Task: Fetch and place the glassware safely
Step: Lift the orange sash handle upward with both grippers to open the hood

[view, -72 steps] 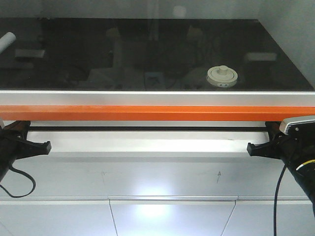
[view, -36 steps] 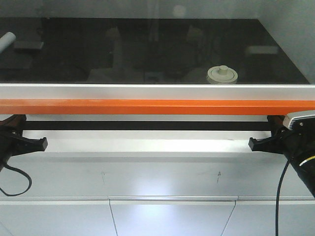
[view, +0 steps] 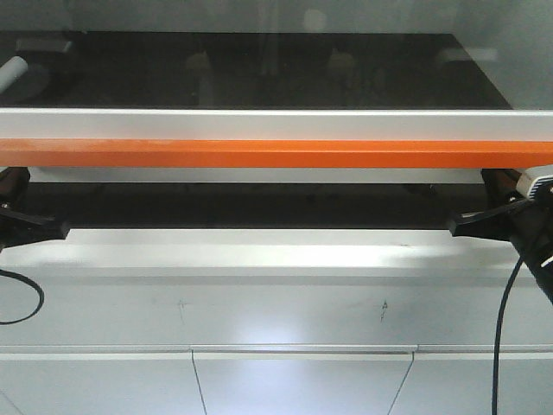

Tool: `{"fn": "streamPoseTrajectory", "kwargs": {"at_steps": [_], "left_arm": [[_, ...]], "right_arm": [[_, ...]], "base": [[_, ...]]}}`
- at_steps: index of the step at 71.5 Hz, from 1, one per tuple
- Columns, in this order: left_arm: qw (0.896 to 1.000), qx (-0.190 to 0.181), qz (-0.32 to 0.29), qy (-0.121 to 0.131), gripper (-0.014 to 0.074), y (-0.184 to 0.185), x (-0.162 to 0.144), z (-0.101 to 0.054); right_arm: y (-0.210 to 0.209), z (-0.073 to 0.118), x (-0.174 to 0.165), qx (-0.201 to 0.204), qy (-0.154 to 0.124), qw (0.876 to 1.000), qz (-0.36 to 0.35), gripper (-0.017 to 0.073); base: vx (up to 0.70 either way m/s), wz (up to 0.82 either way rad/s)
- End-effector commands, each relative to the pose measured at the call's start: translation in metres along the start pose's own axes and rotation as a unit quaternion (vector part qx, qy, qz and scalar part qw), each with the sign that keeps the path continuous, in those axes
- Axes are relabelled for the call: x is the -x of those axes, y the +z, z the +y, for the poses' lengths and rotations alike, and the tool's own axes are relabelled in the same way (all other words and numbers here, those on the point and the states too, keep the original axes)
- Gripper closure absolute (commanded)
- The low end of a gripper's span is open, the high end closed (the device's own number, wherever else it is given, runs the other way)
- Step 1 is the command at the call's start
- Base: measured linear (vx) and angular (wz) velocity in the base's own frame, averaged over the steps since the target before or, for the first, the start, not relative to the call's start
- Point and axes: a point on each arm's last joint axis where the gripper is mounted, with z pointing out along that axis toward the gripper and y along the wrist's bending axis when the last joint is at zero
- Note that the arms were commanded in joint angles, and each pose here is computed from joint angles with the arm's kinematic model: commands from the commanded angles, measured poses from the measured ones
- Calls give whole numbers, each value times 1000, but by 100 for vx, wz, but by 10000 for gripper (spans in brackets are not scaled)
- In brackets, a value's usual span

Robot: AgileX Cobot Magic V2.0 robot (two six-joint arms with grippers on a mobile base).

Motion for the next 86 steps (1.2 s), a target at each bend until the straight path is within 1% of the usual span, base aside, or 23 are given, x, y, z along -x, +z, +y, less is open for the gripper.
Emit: {"fn": "streamPoseTrajectory", "kwargs": {"at_steps": [1, 13, 26, 34, 46, 52, 55, 62, 86], "left_arm": [[990, 6, -139, -3, 601, 1, 48, 2], [987, 7, -158, -3, 601, 1, 67, 3], [984, 8, -177, 0, 601, -1, 91, 4], [984, 10, -180, 10, 601, -2, 103, 5], [988, 9, -157, 12, 601, -3, 104, 5], [989, 9, -149, 11, 601, -4, 104, 5], [989, 8, -145, 11, 601, -4, 104, 5], [989, 9, -147, 11, 601, -5, 105, 5], [988, 7, -156, 14, 601, -17, 116, 5]], "right_arm": [[0, -3, 48, -3, -16, 988, -151, 560], [-2, -4, 63, -6, -17, 986, -165, 560], [-2, -6, 89, -10, -25, 982, -187, 560], [-2, -7, 101, -12, -28, 981, -193, 560], [-4, -7, 104, -13, -28, 981, -192, 560], [-4, -7, 104, -12, -24, 981, -192, 560], [-4, -7, 104, -11, -15, 981, -192, 560], [-5, -7, 105, -11, -14, 981, -192, 560], [-12, -8, 106, -16, -17, 991, -135, 560]], "base": [[0, 0], [0, 0], [0, 0], [0, 0], [0, 0], [0, 0], [0, 0], [0, 0], [0, 0]]}}
